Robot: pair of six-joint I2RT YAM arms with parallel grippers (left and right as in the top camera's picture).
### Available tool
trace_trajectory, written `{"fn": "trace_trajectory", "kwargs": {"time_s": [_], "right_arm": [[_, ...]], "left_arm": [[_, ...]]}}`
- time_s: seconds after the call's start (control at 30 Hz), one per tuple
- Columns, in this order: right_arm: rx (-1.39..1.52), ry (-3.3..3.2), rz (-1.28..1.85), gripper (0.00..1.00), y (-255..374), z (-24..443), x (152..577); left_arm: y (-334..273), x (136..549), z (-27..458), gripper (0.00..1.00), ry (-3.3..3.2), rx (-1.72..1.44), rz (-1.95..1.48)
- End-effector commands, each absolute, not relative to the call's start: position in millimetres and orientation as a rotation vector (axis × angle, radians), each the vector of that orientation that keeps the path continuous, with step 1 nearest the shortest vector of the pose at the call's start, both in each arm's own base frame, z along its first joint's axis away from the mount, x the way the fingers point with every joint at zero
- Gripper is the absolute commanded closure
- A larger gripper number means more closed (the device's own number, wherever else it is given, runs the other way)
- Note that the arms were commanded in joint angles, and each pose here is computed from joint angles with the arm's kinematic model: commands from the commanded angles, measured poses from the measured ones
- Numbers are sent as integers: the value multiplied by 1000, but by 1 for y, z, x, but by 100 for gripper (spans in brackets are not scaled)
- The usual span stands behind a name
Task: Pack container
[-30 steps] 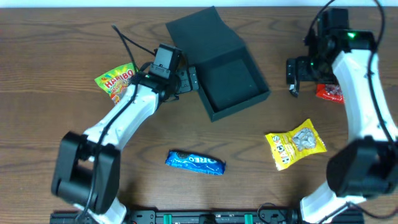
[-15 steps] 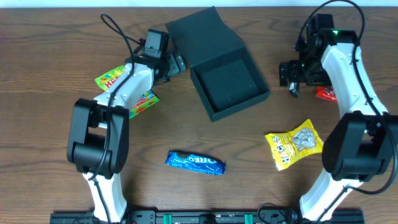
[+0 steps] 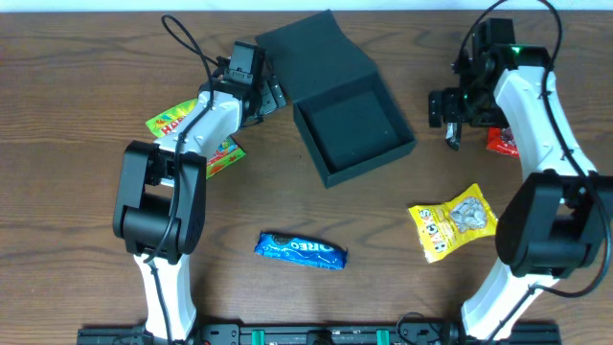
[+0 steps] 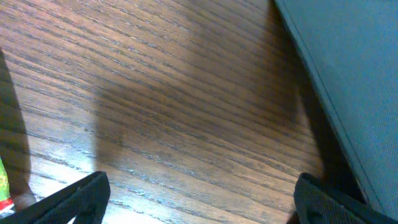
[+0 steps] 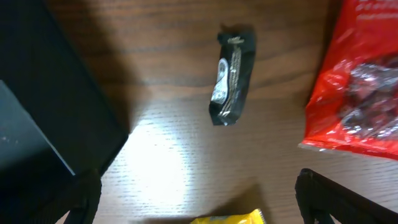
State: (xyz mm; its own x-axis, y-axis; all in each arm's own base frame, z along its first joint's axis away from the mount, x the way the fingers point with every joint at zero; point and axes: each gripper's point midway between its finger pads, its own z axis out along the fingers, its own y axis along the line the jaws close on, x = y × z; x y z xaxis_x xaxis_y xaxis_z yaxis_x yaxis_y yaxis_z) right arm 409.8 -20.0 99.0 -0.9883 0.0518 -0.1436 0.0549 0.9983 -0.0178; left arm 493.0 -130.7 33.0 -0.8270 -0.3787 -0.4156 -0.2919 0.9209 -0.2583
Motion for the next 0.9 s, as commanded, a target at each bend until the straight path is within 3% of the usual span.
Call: {"fn": "trace_trajectory", "kwargs": {"time_s": [0.0,0.37,0.87], "right_arm": [[25,3062,5,1,-10,77,405],[-28,3102,31,1,7,52,402],[-154,3155,61,1,47,51,386]], "left_arm": [[-129,499,36,4,2596,-465,-221],[-129,500,37,4,2589,-465,-224],[-148,512,46,4,2527,-422,-278]]}}
